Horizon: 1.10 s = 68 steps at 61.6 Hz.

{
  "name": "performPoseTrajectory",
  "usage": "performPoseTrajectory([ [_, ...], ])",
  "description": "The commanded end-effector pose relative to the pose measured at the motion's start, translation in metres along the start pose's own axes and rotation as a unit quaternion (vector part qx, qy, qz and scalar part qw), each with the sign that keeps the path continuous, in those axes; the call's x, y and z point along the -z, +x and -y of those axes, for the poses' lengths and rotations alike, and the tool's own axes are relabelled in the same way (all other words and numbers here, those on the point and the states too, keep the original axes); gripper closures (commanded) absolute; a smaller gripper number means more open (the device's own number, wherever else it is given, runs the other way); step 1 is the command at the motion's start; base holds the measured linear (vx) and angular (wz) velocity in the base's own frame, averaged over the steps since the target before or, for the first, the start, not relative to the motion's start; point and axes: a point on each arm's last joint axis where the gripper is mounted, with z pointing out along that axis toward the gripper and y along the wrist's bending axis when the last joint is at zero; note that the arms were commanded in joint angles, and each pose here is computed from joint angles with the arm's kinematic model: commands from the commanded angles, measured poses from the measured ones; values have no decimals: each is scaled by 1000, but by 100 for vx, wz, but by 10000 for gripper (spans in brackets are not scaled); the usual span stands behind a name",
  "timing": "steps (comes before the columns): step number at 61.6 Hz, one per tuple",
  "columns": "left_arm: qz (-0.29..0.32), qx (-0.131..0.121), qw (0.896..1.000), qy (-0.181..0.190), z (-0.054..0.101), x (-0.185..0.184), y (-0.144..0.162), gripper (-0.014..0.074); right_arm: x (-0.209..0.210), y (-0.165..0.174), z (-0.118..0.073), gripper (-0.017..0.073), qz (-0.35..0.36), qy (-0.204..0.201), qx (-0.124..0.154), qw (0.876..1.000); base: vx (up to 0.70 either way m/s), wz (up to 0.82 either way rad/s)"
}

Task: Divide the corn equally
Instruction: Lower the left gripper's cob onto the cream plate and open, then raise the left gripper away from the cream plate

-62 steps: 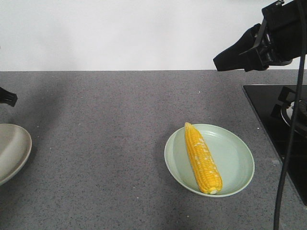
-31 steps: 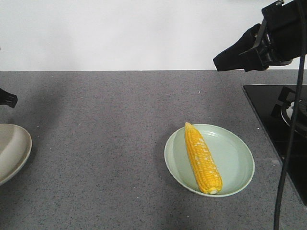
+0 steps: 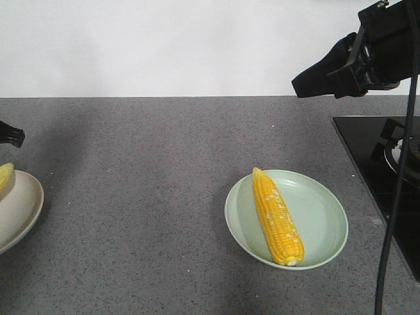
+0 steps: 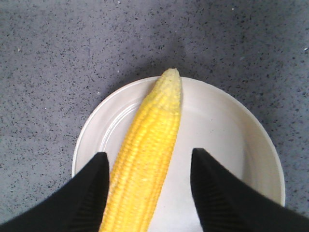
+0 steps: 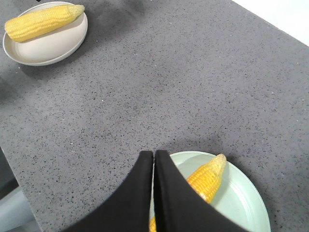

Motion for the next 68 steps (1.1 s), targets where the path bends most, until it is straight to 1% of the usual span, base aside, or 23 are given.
performPoseTrajectory([
  [1,35,15,999,2,-5,20,-1,217,15,-7,-11,564,33,-6,17,999,0,0],
  [11,26,24,999,34,0,22,1,241,16,-10,-9,564,50,7,15,999,0,0],
  [16,23,13,997,66,5,27,4,286,19,-11,-11,564,57,10,17,998,0,0],
  [19,27,6,995,94,8,32,7,329,21,-11,-12,564,59,14,19,998,0,0],
  [21,35,4,993,116,11,38,9,357,23,-11,-14,564,61,17,21,998,0,0],
  [23,39,-2,991,130,13,40,10,386,26,-11,-15,564,63,19,23,998,0,0],
  [27,61,-5,983,174,18,51,17,456,31,-11,-19,564,69,24,27,997,0,0],
  [32,94,-10,974,208,22,61,26,531,39,-10,-25,564,84,37,35,995,0,0],
  [36,132,-12,965,227,23,71,37,594,44,-7,-27,564,103,58,36,992,0,0],
  [40,162,-14,956,244,25,76,48,603,49,-2,-30,564,120,77,42,989,0,0],
  [42,170,-17,952,252,28,75,57,602,48,4,-31,564,122,82,41,988,0,0],
  [45,194,-27,945,262,29,79,67,602,47,15,-34,564,121,88,46,988,0,0],
  [47,200,-33,942,269,32,76,78,602,48,20,-37,564,127,95,54,986,0,0],
  [49,212,-36,936,278,34,75,87,602,46,29,-38,564,124,97,54,986,0,0],
  [52,238,-44,928,284,36,75,103,602,43,43,-40,564,126,107,51,985,0,0],
  [54,242,-48,925,289,40,69,116,602,40,53,-41,564,128,113,44,984,0,0],
  [55,248,-48,922,295,41,67,121,602,35,61,-40,564,122,114,37,985,0,0],
  [58,274,-55,914,296,44,64,139,602,32,78,-42,564,133,131,29,982,0,0],
  [61,279,-55,910,301,48,53,158,602,22,100,-41,564,129,144,20,981,0,0],
  [62,288,-50,907,302,48,54,161,602,21,105,-40,564,134,154,19,979,0,0],
  [63,292,-52,906,303,49,51,166,602,18,112,-41,564,131,155,16,979,0,0],
  [66,297,-44,903,308,53,42,183,602,12,131,-41,564,134,171,12,976,0,0],
  [68,309,-37,898,310,54,40,192,602,8,145,-41,564,138,185,7,973,0,0],
])
